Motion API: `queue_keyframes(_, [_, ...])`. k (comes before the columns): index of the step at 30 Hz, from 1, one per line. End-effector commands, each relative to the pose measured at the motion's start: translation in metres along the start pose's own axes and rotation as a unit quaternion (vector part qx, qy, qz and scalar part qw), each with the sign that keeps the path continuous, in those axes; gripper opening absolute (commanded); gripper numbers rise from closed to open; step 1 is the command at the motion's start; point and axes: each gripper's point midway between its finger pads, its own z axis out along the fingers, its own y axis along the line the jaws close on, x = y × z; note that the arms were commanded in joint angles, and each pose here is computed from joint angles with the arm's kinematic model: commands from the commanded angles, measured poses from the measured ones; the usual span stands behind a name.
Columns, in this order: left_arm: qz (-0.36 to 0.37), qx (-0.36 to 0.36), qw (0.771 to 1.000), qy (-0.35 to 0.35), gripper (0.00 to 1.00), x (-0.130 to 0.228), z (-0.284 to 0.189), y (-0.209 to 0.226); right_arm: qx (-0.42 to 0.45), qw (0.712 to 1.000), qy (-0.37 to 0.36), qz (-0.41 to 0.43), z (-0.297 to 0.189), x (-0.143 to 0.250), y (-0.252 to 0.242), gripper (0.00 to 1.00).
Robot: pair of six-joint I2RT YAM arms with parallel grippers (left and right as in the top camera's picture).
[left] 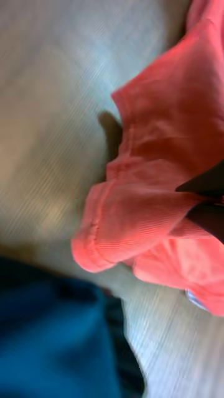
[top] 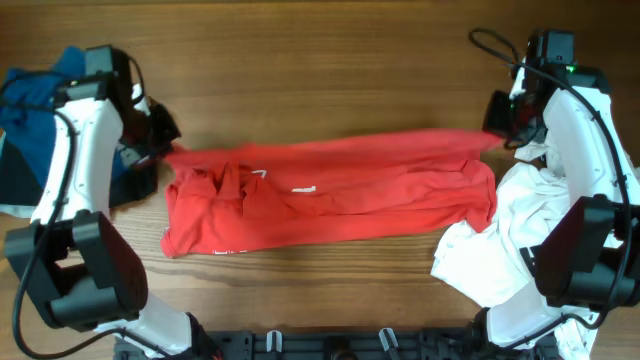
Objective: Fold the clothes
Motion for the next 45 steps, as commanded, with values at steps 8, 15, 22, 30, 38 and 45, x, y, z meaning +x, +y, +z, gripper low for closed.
queue_keyframes(8, [-0.027,-0.028,0.996,0.077,0.04,0.042,-0.005,0.021,0.062,0.997,0.037,-0.014,-0.012,0.022,-0.024,0.04])
queue_keyframes(15, [-0.032,-0.050,0.989,0.138,0.04,0.076,0.007,0.031,0.071,0.995,0.057,-0.027,-0.014,0.032,-0.029,0.04])
queue_keyframes(22, [-0.025,-0.066,0.980,0.185,0.04,0.107,0.022,0.038,0.074,0.994,0.077,-0.030,-0.015,0.041,-0.030,0.04])
queue_keyframes(30, [-0.036,-0.111,0.970,0.212,0.08,0.127,0.028,0.057,0.083,0.991,0.096,-0.045,-0.017,0.050,-0.035,0.04])
queue_keyframes(38, [-0.046,-0.146,0.967,0.203,0.51,0.126,0.027,0.068,0.103,0.989,0.099,-0.044,-0.019,0.051,-0.041,0.25])
queue_keyframes(45, [-0.059,-0.052,0.988,0.131,0.48,0.089,0.025,0.030,0.089,0.989,0.104,-0.047,-0.018,0.053,-0.037,0.26])
